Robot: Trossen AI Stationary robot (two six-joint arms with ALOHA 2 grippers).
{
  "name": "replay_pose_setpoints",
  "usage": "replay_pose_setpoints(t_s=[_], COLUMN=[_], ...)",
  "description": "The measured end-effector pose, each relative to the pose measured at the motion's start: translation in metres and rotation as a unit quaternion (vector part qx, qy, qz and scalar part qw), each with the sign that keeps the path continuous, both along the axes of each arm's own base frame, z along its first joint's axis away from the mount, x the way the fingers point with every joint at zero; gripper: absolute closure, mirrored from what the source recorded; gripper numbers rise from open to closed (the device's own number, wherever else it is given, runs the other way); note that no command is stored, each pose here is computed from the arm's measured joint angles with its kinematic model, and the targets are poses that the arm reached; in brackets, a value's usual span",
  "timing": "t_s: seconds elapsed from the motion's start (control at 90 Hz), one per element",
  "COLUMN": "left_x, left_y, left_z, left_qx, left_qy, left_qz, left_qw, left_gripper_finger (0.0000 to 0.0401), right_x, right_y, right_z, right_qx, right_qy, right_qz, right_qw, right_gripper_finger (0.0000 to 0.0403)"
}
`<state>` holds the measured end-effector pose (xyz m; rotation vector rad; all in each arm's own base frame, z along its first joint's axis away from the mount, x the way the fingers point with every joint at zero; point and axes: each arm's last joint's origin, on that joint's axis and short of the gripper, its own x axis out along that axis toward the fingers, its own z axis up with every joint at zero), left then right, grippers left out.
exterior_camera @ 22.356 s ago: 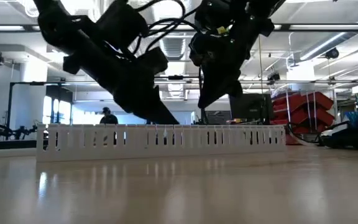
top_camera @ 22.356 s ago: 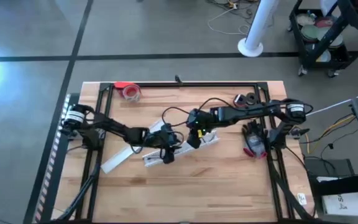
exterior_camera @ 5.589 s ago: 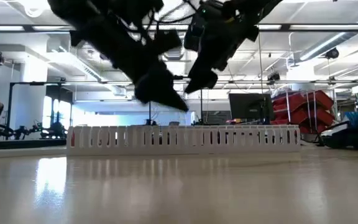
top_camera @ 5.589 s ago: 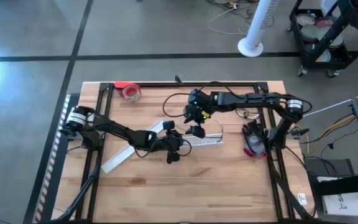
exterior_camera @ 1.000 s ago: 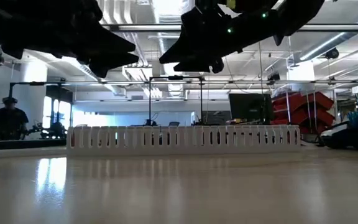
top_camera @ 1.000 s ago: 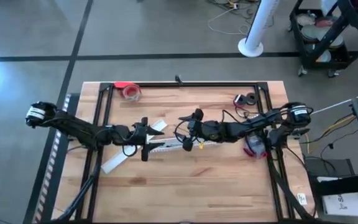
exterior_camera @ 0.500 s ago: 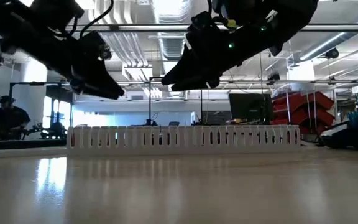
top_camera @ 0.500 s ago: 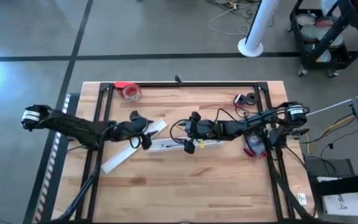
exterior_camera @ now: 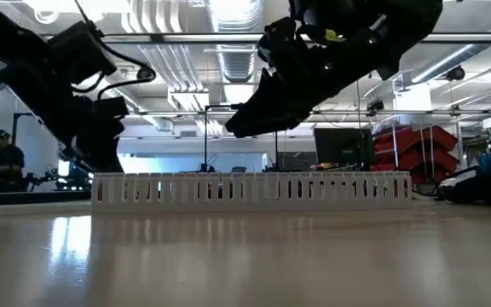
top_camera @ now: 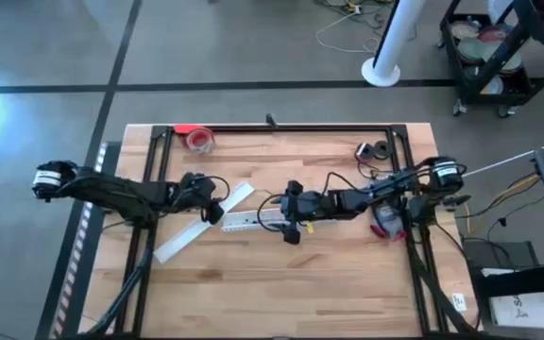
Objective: Ziptie cables
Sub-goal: Close the white cable duct
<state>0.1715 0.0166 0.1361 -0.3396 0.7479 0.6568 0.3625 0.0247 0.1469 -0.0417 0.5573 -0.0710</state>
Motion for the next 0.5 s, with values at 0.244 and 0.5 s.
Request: replay_pose_setpoints(t_s=[0.244,0.5], left_x=[-0.017,-0.030], left_y=[-0.002,-0.002], left_z=[-0.026,-0.045], left_qx=[-0.027,-0.022], left_qy=[0.007,0.026], left_qz=[-0.010,-0.011], left_qw=[1.000,0.999], left_gripper_finger=[0.0249,0.0349], right_x=[-0.004,0.002], right_y=[0.006,0.008], right_z=[-0.005,0.005], right_qx=[0.000,-0.006], right_qy=[0.028,0.026], right_qz=[0.007,0.011], right_qw=[1.000,1.000], right_gripper_finger=[0.0078,0.0090])
